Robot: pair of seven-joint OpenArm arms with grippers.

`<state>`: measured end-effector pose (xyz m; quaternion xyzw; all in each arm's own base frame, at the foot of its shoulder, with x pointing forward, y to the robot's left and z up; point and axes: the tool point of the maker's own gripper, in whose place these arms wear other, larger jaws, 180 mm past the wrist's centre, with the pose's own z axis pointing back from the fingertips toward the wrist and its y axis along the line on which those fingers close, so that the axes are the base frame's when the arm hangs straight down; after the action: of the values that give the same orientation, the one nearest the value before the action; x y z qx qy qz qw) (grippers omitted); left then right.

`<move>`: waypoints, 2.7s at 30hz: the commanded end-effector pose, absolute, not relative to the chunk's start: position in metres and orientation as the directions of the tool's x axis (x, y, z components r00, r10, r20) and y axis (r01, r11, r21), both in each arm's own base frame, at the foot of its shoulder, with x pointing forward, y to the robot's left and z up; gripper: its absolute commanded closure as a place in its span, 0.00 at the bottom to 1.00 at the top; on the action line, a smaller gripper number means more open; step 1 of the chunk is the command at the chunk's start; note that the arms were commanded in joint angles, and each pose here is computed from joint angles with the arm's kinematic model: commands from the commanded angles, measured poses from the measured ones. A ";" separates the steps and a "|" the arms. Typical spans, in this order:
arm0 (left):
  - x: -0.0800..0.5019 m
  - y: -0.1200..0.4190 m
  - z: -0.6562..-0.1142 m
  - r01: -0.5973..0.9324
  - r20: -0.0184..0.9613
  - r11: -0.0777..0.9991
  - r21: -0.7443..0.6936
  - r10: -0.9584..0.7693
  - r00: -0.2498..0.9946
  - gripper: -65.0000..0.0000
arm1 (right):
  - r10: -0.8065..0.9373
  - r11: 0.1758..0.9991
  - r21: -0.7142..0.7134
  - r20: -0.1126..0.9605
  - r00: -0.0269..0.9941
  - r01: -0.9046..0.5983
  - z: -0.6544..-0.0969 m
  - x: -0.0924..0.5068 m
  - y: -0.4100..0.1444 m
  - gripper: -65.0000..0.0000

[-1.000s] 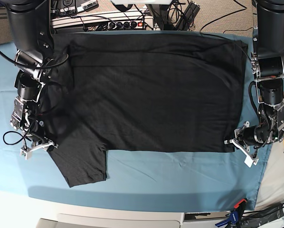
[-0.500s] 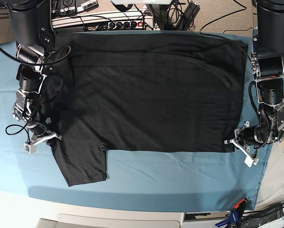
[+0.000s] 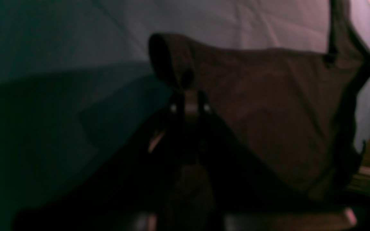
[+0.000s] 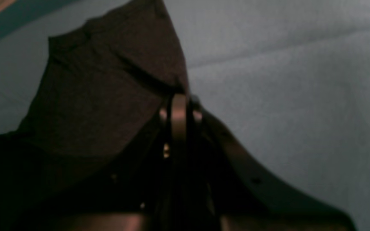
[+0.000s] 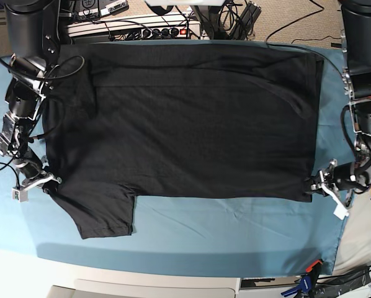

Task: Fold the T-shirt properly
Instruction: 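Lift the hem with both grippers and fold it toward the shoulder edge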

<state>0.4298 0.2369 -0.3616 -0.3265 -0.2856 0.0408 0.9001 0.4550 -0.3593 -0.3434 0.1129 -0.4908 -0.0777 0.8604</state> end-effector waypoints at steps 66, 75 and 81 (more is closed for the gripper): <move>0.303 0.294 -0.364 0.160 0.370 0.718 -0.677 0.144 0.918 1.00 | -0.008 0.991 0.104 0.675 0.738 -0.084 -0.327 0.315 -0.407 1.00; 0.294 0.284 -0.364 0.207 0.384 0.723 -0.660 0.088 0.919 1.00 | -0.006 0.991 0.104 0.646 0.764 -0.080 -0.337 0.301 -0.410 1.00; 0.282 0.282 -0.372 0.182 0.348 0.724 -0.665 0.086 0.934 1.00 | -0.007 0.991 0.104 0.644 0.765 -0.079 -0.337 0.301 -0.409 1.00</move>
<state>0.2724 0.2709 -0.3869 -0.3783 -0.1603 -0.0208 0.9115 0.2910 -0.3965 -0.3590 0.0801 -0.3189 0.0141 0.9443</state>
